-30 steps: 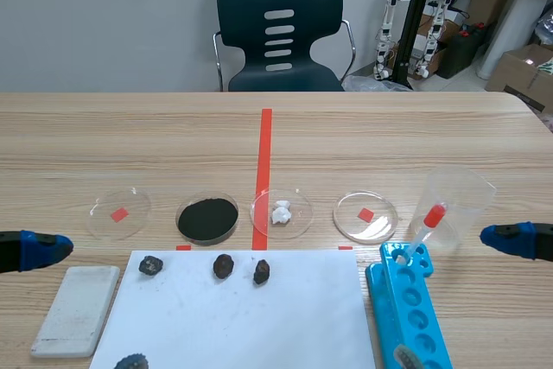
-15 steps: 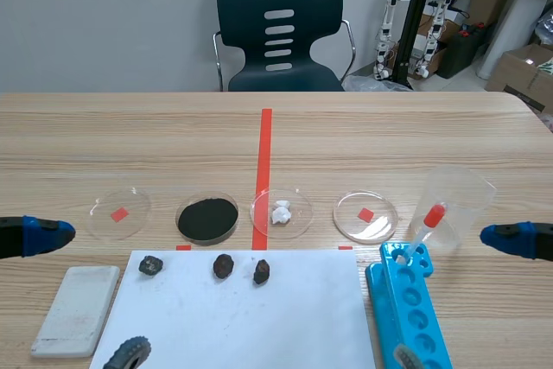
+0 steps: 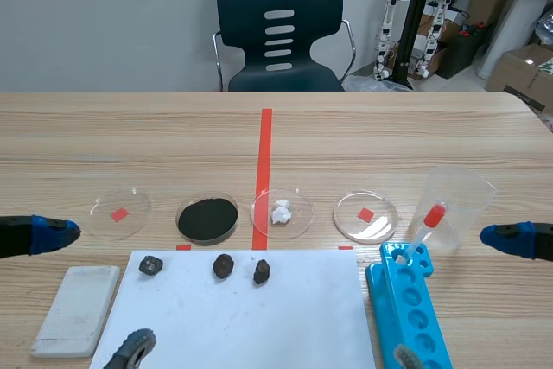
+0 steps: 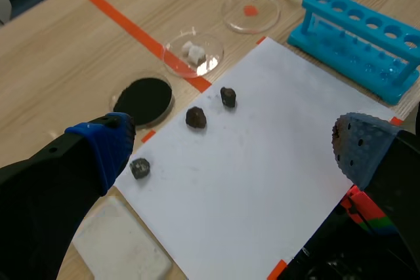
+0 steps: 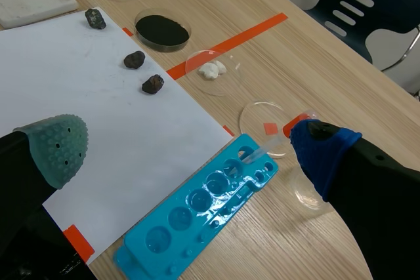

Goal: Pick up the middle mineral with the left hand

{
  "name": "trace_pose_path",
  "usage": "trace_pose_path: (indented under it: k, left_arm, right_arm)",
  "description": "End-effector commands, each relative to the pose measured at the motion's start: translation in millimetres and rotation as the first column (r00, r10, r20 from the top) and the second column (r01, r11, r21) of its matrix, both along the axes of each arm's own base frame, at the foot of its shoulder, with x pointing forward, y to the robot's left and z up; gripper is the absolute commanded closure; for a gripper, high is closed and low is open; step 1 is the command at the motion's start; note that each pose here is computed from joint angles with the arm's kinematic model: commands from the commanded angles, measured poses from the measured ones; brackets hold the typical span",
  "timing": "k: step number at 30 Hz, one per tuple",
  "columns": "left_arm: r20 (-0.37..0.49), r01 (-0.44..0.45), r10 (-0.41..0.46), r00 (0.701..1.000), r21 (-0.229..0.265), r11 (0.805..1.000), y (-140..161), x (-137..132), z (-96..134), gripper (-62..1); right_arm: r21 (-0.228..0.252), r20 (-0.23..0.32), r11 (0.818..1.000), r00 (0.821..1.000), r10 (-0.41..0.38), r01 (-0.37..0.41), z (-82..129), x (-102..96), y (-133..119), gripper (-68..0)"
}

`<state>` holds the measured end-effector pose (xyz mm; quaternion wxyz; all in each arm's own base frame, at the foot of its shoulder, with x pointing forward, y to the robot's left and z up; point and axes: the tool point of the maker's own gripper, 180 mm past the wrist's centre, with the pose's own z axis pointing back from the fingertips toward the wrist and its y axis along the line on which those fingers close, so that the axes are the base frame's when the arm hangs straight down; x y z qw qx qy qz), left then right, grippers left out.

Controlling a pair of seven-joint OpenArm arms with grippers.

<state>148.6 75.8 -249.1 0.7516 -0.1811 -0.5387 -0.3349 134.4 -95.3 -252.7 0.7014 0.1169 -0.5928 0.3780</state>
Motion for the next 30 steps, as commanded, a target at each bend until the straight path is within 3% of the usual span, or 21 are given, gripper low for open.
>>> trace_pose_path:
  k: [1,5,9,14,17,22,30]
  left_arm:
    - [-0.005,0.006,-0.007,1.000,-0.047,0.999,-13,4,4,-62.3]
    - [-0.085,0.019,-0.020,0.996,-0.015,1.000,-30,9,-11,-62.3]
    - [-0.143,-0.093,0.096,0.985,0.031,0.995,-33,28,-24,-62.3]
    - [-0.190,-0.222,0.227,0.955,0.048,0.974,-41,47,-29,-62.3]
    - [-0.210,-0.302,0.306,0.929,0.052,0.952,-44,59,-30,-62.3]
    - [-0.270,-0.452,0.453,0.849,0.073,0.889,-41,76,-42,-62.3]
    - [-0.359,-0.538,0.544,0.758,0.127,0.833,-54,90,-70,-62.3]
  right_arm:
    - [0.010,0.023,1.000,1.000,0.003,-0.003,6,3.3,0,-65.5]
    - [0.010,0.023,1.000,1.000,0.003,-0.003,6,3.3,0,-65.5]
    - [0.010,0.023,1.000,1.000,0.003,-0.003,6,3.3,0,-65.5]
    - [0.010,0.023,1.000,1.000,0.003,-0.003,6,3.3,0,-65.5]
    - [0.010,0.023,1.000,1.000,0.003,-0.003,6,3.3,0,-65.5]
    - [0.010,0.023,1.000,1.000,0.003,-0.003,6,3.3,0,-65.5]
    - [0.010,0.023,1.000,1.000,0.003,-0.003,6,3.3,0,-65.5]
